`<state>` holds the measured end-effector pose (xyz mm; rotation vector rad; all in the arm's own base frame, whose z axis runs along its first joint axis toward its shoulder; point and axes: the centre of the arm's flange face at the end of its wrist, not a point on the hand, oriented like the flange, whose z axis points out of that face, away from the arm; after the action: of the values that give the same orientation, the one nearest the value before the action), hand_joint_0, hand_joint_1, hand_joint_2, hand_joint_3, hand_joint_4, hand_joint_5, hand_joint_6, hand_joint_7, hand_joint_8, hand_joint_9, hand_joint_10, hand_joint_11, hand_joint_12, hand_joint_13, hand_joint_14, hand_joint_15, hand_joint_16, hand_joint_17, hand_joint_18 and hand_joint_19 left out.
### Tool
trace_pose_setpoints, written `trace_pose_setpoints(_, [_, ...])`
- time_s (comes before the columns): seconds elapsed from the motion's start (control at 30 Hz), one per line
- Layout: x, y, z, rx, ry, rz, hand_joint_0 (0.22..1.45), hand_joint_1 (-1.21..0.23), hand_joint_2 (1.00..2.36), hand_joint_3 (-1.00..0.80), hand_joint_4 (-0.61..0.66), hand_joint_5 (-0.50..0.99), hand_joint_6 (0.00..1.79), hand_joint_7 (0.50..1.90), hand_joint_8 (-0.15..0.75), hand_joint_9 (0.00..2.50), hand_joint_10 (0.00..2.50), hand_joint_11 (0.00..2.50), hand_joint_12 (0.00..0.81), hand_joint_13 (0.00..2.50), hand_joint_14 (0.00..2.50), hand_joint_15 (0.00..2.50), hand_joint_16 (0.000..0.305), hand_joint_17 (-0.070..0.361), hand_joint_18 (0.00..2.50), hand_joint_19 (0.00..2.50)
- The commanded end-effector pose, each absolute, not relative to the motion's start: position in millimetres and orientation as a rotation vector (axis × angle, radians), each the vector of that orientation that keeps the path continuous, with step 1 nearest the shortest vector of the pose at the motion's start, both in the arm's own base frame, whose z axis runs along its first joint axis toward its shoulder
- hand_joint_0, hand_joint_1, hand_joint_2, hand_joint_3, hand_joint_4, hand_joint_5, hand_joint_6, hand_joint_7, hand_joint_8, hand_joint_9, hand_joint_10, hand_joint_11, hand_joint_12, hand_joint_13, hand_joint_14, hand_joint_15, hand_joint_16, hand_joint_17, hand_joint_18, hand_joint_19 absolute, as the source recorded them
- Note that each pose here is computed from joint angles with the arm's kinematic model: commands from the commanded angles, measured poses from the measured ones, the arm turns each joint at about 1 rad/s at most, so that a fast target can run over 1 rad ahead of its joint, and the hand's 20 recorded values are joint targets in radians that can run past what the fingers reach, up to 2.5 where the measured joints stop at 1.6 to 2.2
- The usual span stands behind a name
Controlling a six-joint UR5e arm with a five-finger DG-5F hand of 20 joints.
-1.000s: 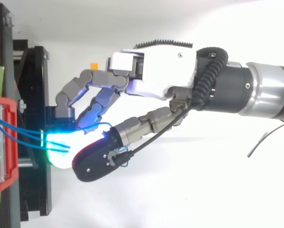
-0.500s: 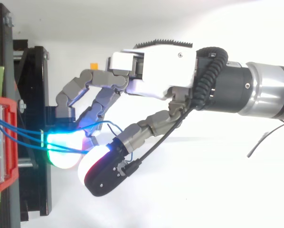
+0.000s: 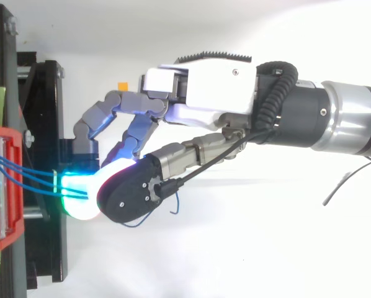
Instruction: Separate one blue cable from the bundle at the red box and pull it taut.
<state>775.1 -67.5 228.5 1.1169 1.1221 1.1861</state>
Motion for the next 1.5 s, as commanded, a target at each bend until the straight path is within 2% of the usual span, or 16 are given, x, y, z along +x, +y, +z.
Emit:
trace_pose_setpoints(0.0, [774.9,-66.4,227.9,1.12,1.128,1.184,0.61,-0.63,1.01,-0.36,0.11,-0.15,0.91,0.86,0.295,1.16,0.02,1.16,0.364,0.96,0.02,0.67,0.051,0.114,0.89,0.8])
trace_pose_setpoints(0.23, [773.7,-67.7,226.3,1.116,1.141,1.166,0.66,-0.81,1.02,-0.28,0.02,-0.16,0.93,0.9,0.281,1.11,0.02,1.15,0.355,0.93,0.02,0.67,0.051,0.115,0.89,0.77])
trace_pose_setpoints(0.43, [773.6,-68.9,226.3,1.104,1.148,1.151,0.75,-0.89,1.01,-0.41,-0.07,-0.17,0.96,0.84,0.266,1.09,0.02,1.16,0.344,0.92,0.03,0.67,0.05,0.113,0.89,0.73])
trace_pose_setpoints(0.47, [773.7,-67.7,226.3,1.102,1.15,1.151,0.77,-0.9,1.0,-0.5,-0.06,-0.17,0.96,0.85,0.26,1.09,0.02,1.15,0.343,0.92,0.03,0.66,0.05,0.114,0.89,0.72])
trace_pose_setpoints(0.57, [773.6,-68.9,226.3,1.086,1.159,1.131,0.74,-0.93,1.0,-0.5,-0.02,-0.17,0.96,0.84,0.261,1.09,0.02,1.15,0.34,0.92,0.03,0.67,0.05,0.113,0.9,0.73])
trace_pose_setpoints(0.67, [773.8,-70.1,226.6,1.072,1.164,1.117,0.63,-0.89,1.0,-0.5,0.06,-0.16,0.95,0.83,0.267,1.11,0.02,1.17,0.339,0.92,0.03,0.68,0.05,0.113,0.89,0.74])
trace_pose_setpoints(0.73, [773.8,-71.2,226.8,1.066,1.165,1.11,0.57,-0.85,1.0,-0.5,0.07,-0.16,0.95,0.82,0.275,1.12,0.02,1.17,0.343,0.93,0.03,0.68,0.051,0.115,0.9,0.76])
trace_pose_setpoints(0.8, [773.8,-71.2,226.8,1.065,1.165,1.109,0.5,-0.74,1.0,-0.5,0.1,-0.15,0.94,0.78,0.299,1.16,0.02,1.16,0.368,0.96,0.02,0.67,0.055,0.124,0.94,0.76])
trace_pose_setpoints(0.9, [773.7,-71.3,226.6,1.063,1.168,1.105,0.5,-0.58,1.0,-0.5,0.1,-0.15,0.93,0.8,0.306,1.21,0.02,1.15,0.376,1.0,0.03,0.68,0.056,0.125,0.96,0.77])
trace_pose_setpoints(0.93, [773.7,-71.3,226.6,1.062,1.169,1.104,0.54,-0.48,1.0,-0.5,0.09,-0.14,0.92,0.83,0.291,1.22,0.02,1.15,0.367,0.99,0.03,0.67,0.053,0.119,0.95,0.8])
trace_pose_setpoints(1.03, [773.4,-72.6,226.5,1.06,1.171,1.096,0.6,-0.44,1.0,-0.5,0.06,-0.14,0.92,0.86,0.28,1.23,0.02,1.15,0.357,1.0,0.03,0.71,0.05,0.114,0.93,0.86])
trace_pose_setpoints(1.17, [773.4,-72.6,226.5,1.054,1.175,1.089,0.58,-0.55,1.02,-0.26,0.07,-0.14,0.91,0.89,0.3,1.23,0.02,1.15,0.376,1.0,0.03,0.72,0.053,0.119,0.92,0.89])
trace_pose_setpoints(1.23, [773.5,-72.7,226.6,1.049,1.175,1.082,0.58,-0.61,1.02,-0.2,0.08,-0.14,0.91,0.9,0.316,1.24,0.02,1.16,0.387,1.01,0.02,0.71,0.056,0.127,0.95,0.87])
trace_pose_setpoints(1.33, [773.4,-74.1,226.6,1.047,1.175,1.077,0.59,-0.72,1.02,-0.15,0.1,-0.14,0.92,0.89,0.318,1.22,0.02,1.17,0.394,1.02,0.02,0.71,0.059,0.133,0.97,0.84])
trace_pose_setpoints(1.47, [773.1,-74.1,226.3,1.048,1.179,1.074,0.63,-0.82,1.02,-0.18,0.02,-0.16,0.93,0.91,0.279,1.16,0.03,1.2,0.368,0.97,0.03,0.71,0.053,0.119,0.93,0.83])
